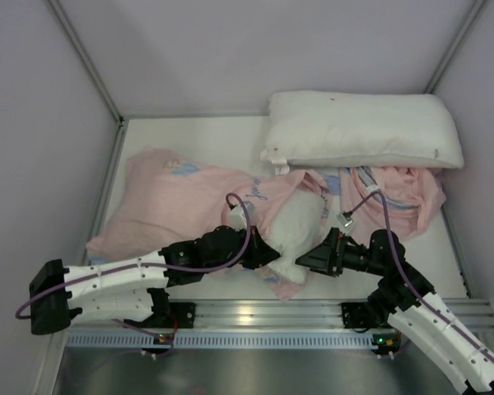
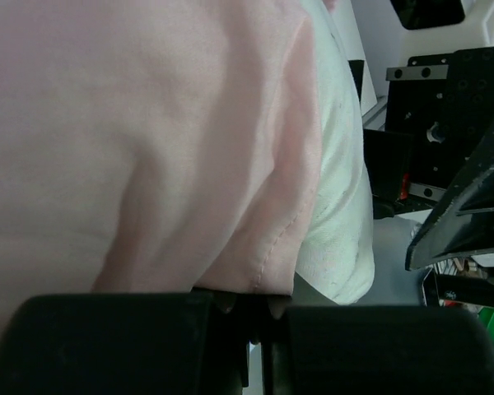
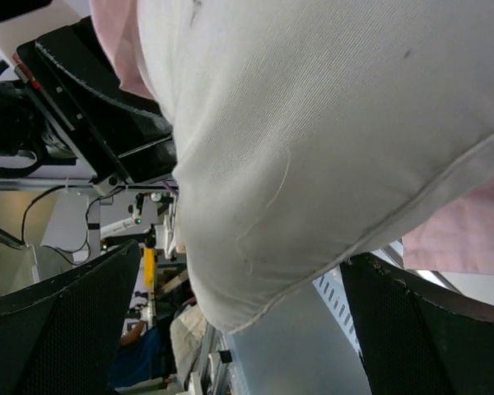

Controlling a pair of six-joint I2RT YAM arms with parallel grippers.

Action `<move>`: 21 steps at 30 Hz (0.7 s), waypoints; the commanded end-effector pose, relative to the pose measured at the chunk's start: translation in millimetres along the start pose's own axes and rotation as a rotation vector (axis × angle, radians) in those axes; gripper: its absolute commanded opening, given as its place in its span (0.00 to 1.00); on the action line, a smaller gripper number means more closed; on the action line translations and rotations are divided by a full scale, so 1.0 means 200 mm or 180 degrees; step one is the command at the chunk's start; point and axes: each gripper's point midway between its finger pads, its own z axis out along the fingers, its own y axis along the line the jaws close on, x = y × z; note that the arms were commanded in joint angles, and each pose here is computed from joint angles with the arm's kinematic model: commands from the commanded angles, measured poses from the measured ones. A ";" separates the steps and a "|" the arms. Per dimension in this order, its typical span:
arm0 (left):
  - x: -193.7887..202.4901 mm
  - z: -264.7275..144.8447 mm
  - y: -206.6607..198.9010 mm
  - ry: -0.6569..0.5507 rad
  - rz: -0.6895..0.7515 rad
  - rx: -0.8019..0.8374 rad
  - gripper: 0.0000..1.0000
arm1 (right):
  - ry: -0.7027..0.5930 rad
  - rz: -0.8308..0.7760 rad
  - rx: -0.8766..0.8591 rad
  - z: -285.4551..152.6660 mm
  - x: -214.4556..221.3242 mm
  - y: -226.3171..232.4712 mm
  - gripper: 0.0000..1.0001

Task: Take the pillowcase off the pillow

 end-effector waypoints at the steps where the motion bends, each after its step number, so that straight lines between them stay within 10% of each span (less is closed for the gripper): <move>1: -0.10 -0.02 -0.24 -0.0120 -0.0044 0.0526 0.00 | -0.0093 -0.0085 -0.0274 0.04 -0.06 0.08 0.99; 14: -0.05 -0.11 -0.24 -0.0014 -0.0128 0.0713 0.00 | -0.0445 0.0141 -0.0169 0.19 -0.21 -0.08 0.93; 18: -0.01 -0.11 -0.26 0.0111 -0.0079 0.0790 0.00 | -0.0467 0.0163 -0.0147 0.23 -0.23 -0.11 0.61; 20: 0.00 -0.13 -0.28 0.0160 -0.0003 0.0862 0.40 | -0.0513 0.0122 -0.0099 0.24 -0.25 -0.12 0.36; 21: 0.00 -0.15 -0.30 0.0196 0.0027 0.0908 0.55 | -0.0520 0.0119 -0.0050 0.25 -0.25 -0.14 0.03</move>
